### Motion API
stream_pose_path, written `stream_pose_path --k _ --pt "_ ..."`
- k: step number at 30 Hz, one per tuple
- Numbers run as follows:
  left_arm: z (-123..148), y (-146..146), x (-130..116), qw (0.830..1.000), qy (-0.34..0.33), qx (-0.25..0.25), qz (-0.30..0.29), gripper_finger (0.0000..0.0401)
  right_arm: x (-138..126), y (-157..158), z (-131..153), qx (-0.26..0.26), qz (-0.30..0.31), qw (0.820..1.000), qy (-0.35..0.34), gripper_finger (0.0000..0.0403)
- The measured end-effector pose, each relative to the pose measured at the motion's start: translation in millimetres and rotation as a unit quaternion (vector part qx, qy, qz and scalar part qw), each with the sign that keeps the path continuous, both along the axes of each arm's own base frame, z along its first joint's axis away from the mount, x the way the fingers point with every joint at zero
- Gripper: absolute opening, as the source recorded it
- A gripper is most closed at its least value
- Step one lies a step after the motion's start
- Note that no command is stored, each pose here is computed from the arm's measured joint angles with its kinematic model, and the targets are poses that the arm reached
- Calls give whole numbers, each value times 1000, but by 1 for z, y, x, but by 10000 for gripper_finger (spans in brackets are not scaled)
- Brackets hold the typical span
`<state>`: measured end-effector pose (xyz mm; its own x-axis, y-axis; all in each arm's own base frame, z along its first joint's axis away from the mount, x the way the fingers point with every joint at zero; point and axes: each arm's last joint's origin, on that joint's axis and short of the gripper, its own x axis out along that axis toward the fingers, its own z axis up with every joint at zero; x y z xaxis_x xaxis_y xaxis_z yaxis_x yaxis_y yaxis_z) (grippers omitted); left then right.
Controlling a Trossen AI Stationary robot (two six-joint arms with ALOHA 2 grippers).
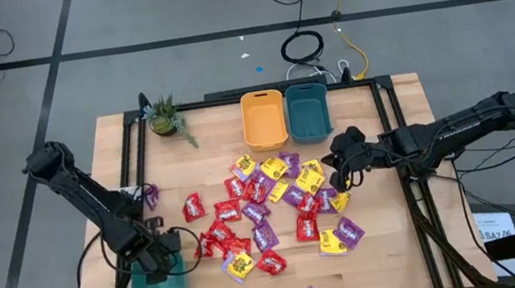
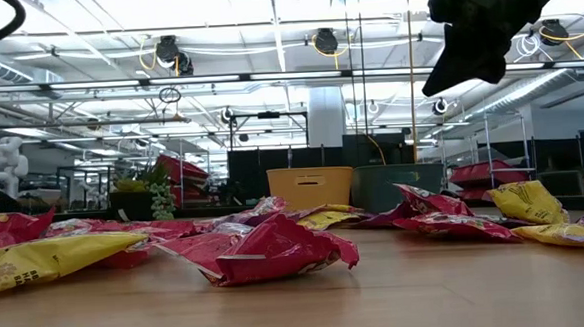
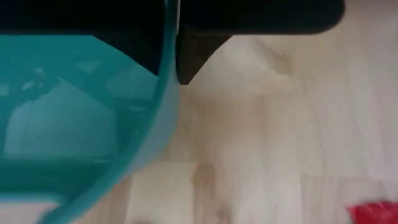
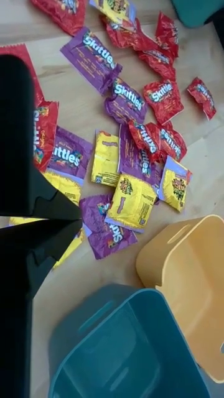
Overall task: Sort candy
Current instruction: Move the blue bin to the left side of the yellow bin
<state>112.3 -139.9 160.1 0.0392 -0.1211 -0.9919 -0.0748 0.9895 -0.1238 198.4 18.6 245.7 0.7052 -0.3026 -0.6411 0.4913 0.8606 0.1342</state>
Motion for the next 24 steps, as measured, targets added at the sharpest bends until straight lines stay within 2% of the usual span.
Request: stream_pose_path --k 4,8,13,16,24 --pt "5 -2 1 999 18 -18 35 11 0 0 0 -10 9 1000 7 2" --pt "23 -9 10 997 21 -44 68 6 0 0 -1 -11 10 1000 8 2" --pt "62 -10 26 994 15 -60 88 5 0 0 -1 -14 16 1000 11 2" --pt "89 -8 40 994 -25 -80 77 5 -1 0 -1 -20 23 999 17 2" --pt "146 34 63 994 -52 -43 80 5 -1 2 -2 -9 67 997 27 2"
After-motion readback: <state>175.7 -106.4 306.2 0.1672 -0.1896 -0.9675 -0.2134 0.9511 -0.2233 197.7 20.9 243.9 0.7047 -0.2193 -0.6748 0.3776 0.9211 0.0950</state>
